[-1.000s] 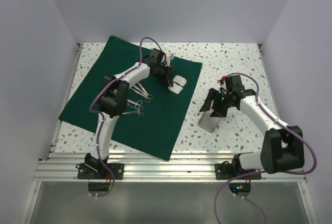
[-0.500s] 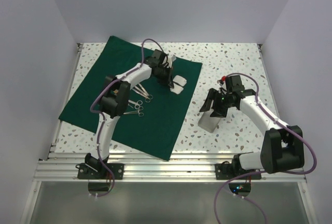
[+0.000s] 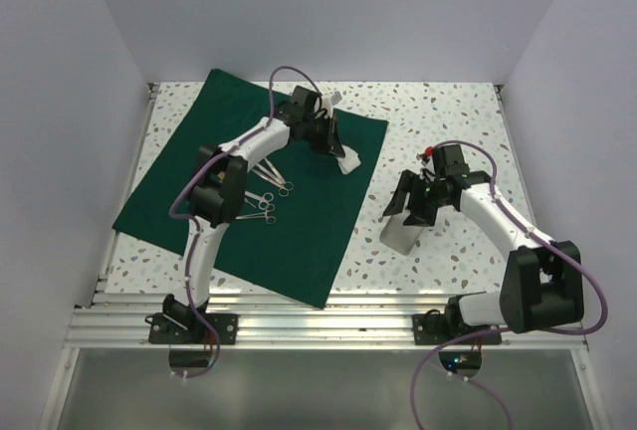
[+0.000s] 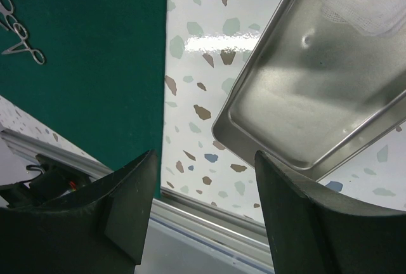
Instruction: Prepare the surgical pack
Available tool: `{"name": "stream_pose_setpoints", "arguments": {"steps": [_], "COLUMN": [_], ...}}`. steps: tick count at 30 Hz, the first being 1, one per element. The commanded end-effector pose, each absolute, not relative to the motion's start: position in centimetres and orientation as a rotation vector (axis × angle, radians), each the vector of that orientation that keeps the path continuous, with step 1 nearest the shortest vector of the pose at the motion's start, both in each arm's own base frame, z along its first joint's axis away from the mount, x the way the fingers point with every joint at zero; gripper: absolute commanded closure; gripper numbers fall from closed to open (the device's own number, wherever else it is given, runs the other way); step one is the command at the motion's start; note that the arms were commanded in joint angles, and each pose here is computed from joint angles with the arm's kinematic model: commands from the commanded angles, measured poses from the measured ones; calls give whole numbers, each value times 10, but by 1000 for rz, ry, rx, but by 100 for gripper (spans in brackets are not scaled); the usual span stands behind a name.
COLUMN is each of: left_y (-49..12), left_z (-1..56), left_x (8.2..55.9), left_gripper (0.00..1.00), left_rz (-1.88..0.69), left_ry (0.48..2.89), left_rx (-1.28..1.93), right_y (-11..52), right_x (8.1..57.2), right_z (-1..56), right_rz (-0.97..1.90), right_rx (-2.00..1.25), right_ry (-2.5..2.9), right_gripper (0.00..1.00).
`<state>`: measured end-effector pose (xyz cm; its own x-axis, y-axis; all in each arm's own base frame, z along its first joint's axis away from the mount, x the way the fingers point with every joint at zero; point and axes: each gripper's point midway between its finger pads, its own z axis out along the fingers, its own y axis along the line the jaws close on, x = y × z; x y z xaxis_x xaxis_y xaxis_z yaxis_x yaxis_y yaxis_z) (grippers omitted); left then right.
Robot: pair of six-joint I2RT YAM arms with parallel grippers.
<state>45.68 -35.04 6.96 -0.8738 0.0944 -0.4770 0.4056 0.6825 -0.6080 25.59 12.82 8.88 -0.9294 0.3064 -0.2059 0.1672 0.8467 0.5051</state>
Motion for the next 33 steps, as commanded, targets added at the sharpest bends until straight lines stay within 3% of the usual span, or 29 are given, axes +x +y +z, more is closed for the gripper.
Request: {"name": "stream_pose_setpoints", "arguments": {"steps": [1, 9, 20, 33], "left_y": [-361, -364, -369, -351], "left_z": [124, 121, 98, 64], "left_x": [484, 506, 502, 510], "left_gripper": [100, 100, 100, 100], "left_rz": [-1121, -1222, -1353, -1296], "left_ry": [2313, 2270, 2301, 2393], "left_rx": [389, 306, 252, 186], "right_y": [128, 127, 128, 127], "right_x": [258, 258, 258, 259], "right_z": [96, 95, 92, 90], "right_rz": [716, 709, 707, 704], "right_rx": [343, 347, 355, 358], "right_ry": [2736, 2742, 2750, 2757], "right_gripper": [33, 33, 33, 33]}}
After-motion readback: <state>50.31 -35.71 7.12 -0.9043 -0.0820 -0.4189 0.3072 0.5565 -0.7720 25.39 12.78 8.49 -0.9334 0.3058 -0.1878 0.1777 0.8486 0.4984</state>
